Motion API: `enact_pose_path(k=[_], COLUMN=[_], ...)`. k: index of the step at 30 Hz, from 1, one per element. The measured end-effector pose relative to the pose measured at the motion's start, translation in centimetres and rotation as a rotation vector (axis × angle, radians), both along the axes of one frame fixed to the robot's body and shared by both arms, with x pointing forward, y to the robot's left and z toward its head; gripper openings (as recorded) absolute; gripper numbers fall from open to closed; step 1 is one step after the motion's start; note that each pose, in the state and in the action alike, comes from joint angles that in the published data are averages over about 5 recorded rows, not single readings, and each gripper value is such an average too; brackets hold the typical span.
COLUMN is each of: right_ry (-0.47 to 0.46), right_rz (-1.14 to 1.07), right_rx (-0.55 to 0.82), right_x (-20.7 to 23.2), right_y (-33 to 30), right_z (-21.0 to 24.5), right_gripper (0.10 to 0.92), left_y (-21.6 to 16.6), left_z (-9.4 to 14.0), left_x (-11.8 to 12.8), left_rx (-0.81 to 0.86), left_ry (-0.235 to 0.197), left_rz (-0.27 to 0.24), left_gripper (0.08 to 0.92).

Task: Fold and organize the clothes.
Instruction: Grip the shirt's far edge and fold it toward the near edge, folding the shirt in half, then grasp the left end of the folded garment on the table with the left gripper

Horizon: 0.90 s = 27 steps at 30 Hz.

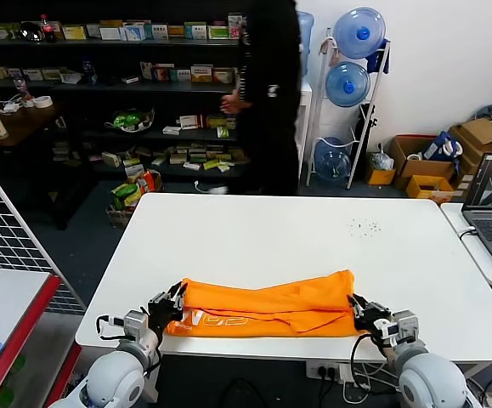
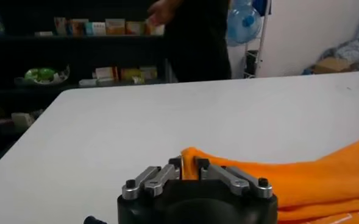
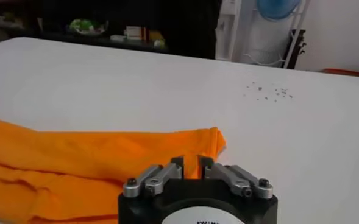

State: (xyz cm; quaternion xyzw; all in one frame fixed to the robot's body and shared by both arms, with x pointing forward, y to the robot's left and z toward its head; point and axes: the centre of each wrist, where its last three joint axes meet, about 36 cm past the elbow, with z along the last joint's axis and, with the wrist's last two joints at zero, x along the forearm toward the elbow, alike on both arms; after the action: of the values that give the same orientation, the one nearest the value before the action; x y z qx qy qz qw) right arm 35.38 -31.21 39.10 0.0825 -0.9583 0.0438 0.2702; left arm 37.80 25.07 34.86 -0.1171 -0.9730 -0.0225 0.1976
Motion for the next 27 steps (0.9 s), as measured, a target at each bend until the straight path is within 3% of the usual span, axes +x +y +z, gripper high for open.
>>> enact_pose_path(k=[6, 14, 17, 27], right_ry=[-0.008, -0.019, -0.021, -0.031], right_rz=[0.006, 0.012, 0.016, 0.022], right_rx=[0.006, 0.015, 0.019, 0.024], right_x=[-1.1, -2.3, -2.6, -3.2], right_y=[0.5, 0.9, 1.1, 1.5], right_z=[0.4, 0.9, 1.1, 1.4], right_gripper=[0.528, 0.751, 0.805, 0.823], left_y=[-0.4, -0.5, -0.5, -0.4], left_z=[-0.6, -1.9, -2.2, -2.7], left_x=[-0.2, 0.2, 0.2, 0.3], left_rx=[-0.02, -0.039, -0.046, -0.058], left_ry=[0.025, 0.096, 0.124, 0.151], left_rz=[0.019, 0.061, 0.066, 0.057], left_gripper=[0.512, 0.717, 0.691, 0.41])
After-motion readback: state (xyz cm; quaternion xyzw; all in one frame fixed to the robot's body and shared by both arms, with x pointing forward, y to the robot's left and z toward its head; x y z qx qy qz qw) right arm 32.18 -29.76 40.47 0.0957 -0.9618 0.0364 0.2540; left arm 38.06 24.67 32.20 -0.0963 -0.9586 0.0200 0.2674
